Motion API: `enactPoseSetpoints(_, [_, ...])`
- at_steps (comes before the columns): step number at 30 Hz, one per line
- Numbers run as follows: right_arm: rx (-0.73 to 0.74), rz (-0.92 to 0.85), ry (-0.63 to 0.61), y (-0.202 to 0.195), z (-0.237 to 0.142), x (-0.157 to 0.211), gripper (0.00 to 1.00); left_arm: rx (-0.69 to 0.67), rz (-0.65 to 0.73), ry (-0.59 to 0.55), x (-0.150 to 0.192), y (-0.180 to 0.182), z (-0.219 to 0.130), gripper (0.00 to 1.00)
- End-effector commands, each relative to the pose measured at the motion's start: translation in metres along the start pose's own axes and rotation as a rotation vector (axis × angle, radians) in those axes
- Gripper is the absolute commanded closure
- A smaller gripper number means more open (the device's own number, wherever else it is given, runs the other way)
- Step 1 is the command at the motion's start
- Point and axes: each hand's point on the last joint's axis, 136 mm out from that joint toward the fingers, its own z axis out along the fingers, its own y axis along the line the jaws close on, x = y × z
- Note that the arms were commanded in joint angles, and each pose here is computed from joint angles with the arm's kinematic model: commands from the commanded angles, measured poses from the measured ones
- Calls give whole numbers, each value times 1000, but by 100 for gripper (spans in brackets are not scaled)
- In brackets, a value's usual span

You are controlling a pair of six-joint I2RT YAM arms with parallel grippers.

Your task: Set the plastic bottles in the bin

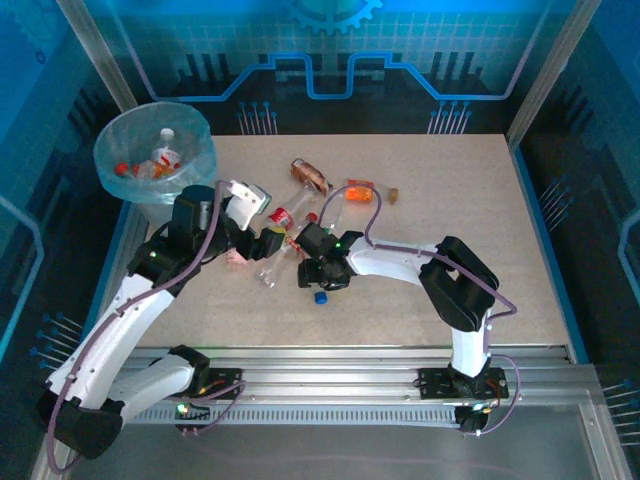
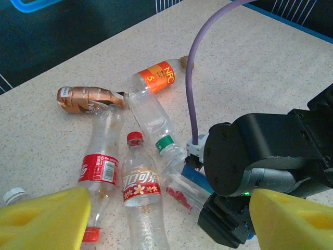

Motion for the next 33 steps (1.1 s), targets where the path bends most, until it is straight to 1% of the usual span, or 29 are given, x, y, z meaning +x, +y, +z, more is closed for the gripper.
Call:
enactPoseSetpoints(1, [-21, 2, -21, 1, -10, -5, 34, -16, -15, -37, -16, 1, -10, 20])
enactPoseSetpoints(5, [-24, -25, -44, 0, -21, -8, 38, -47, -38, -38, -19, 5, -14, 20])
enactPoseSetpoints(10, [-46, -71, -91, -2, -46, -8, 40, -90, -100, -55, -30, 13, -21, 20])
enactPoseSetpoints(14, [-107, -136, -179, 1, -77, -12, 40, -95, -177, -84, -44, 14, -27, 21])
enactPoseSetpoints(18, [-198, -212, -317, 4, -118, -20, 40, -60, -273, -101, -60, 10, -30, 20])
enactPoseSetpoints(21, [-300, -288, -443, 14, -156, -27, 42, -2, -354, -99, -72, 3, -29, 20])
enactPoseSetpoints(25, [-418, -365, -621, 25, -211, -35, 41, 149, -441, -99, -88, -19, -28, 20])
enactPoseSetpoints(29, [-493, -414, -755, 31, -257, -39, 43, 328, -501, -106, -102, -43, -27, 20])
enactPoseSetpoints(33, [-547, -438, -833, 36, -288, -40, 44, 452, -548, -109, -110, -59, -26, 20])
